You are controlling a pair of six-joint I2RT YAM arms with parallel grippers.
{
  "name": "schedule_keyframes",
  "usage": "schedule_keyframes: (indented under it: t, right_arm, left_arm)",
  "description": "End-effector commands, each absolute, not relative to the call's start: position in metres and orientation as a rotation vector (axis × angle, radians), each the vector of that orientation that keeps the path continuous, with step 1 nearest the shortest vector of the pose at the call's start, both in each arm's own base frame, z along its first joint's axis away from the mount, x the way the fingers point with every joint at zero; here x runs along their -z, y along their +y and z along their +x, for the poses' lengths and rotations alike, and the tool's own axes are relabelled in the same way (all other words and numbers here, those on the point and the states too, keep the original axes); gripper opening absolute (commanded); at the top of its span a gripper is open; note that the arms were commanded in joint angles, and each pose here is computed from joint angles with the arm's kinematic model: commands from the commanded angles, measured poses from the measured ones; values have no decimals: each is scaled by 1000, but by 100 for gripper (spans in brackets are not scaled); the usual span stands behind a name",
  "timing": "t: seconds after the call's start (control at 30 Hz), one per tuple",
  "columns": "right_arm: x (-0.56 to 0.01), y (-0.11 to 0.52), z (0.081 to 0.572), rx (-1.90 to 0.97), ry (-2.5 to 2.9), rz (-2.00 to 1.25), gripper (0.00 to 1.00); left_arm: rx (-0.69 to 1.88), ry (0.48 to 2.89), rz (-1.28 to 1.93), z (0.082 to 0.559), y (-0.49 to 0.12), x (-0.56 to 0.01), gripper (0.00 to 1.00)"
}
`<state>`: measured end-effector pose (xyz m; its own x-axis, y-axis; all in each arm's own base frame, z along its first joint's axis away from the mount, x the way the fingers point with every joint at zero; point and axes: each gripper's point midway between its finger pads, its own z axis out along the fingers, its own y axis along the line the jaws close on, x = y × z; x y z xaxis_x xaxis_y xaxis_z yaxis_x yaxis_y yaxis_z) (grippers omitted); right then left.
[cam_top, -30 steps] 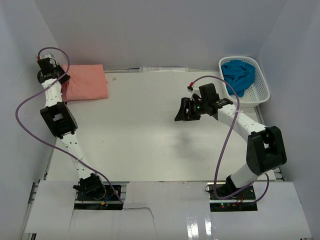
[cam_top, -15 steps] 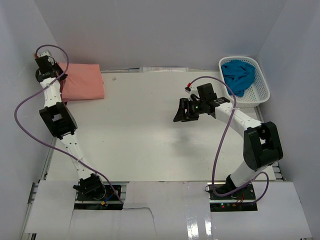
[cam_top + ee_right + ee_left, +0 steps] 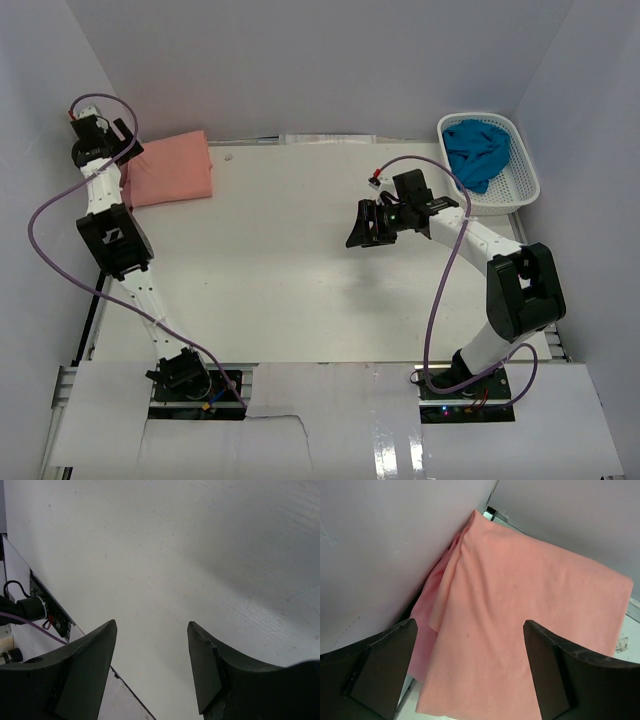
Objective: Fold and stack the t-shirts
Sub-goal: Put the neatly folded tshirt into the corner of the board with the left arm
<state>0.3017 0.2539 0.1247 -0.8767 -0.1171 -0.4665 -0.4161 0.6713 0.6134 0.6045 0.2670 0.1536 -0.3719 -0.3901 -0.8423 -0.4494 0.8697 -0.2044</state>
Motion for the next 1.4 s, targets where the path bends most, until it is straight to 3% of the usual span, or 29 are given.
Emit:
schedule_keyframes:
  t: [0.0, 0.2, 0.37, 0.83, 1.37]
  right_arm:
    - [-134, 259, 301, -1085, 2446, -460, 65]
    - [-137, 260, 298, -1088, 2436, -465, 65]
    - [-141, 259, 297, -1082, 2424, -467, 65]
    - [-141, 259, 293, -1094, 2416, -492, 65]
    - [-135, 259, 291, -1104, 2429, -465, 65]
  left_arm:
    - [-92, 1864, -561, 603, 257, -238, 98]
    - [-149, 1870, -434, 620, 202, -256, 98]
    - [-198, 1953, -384, 635, 173, -213, 98]
    - [-301, 2100, -437, 629, 184, -122, 98]
    - [-113, 2256, -484, 623, 157, -27, 98]
